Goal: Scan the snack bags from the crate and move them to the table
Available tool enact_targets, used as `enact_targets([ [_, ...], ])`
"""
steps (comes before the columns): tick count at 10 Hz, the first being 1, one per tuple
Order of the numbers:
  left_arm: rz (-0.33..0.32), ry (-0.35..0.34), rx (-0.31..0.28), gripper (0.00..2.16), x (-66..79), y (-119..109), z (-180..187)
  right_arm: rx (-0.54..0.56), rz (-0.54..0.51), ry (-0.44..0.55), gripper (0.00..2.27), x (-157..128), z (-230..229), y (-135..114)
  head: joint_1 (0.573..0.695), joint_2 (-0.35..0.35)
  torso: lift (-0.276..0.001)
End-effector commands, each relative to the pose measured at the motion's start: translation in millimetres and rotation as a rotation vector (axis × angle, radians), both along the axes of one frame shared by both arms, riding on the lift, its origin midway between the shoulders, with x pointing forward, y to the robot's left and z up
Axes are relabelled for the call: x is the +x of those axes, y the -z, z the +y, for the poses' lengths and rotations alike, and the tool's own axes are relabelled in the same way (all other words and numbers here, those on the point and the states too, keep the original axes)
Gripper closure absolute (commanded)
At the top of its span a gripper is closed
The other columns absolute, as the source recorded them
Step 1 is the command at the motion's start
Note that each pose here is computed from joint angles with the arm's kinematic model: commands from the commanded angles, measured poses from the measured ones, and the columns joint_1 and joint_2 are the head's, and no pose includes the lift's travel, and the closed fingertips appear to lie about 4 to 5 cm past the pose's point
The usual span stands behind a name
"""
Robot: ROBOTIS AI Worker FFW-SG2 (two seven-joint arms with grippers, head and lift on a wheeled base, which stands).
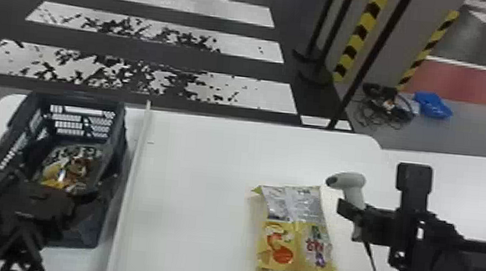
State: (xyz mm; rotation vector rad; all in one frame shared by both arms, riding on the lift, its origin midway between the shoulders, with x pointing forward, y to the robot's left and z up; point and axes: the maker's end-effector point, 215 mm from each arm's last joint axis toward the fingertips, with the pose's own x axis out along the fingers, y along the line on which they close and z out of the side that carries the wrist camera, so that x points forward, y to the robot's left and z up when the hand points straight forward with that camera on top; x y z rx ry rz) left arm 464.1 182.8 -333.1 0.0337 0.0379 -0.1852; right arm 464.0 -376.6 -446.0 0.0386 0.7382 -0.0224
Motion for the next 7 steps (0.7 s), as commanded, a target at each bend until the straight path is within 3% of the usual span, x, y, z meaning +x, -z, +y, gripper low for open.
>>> enact_targets([
  [1, 0.002, -0.002, 0.0, 0.04, -0.4, 1, 1, -0.022, -0.02, 0.039, 2.24, 3, -32, 7, 0.695, -0.225, -0.095],
  [3, 0.012, -0.004, 0.002, 0.04, -1.5, 6, 2, -0.063, -0.031, 0.068, 2.24, 5, -70, 21, 0.695, -0.264, -0.095],
  [7, 0.011, -0.008, -0.002, 0.04, -1.6, 8, 2, -0.092, -0.02, 0.099, 2.24, -1, -101, 50, 0.695, -0.329, -0.095],
])
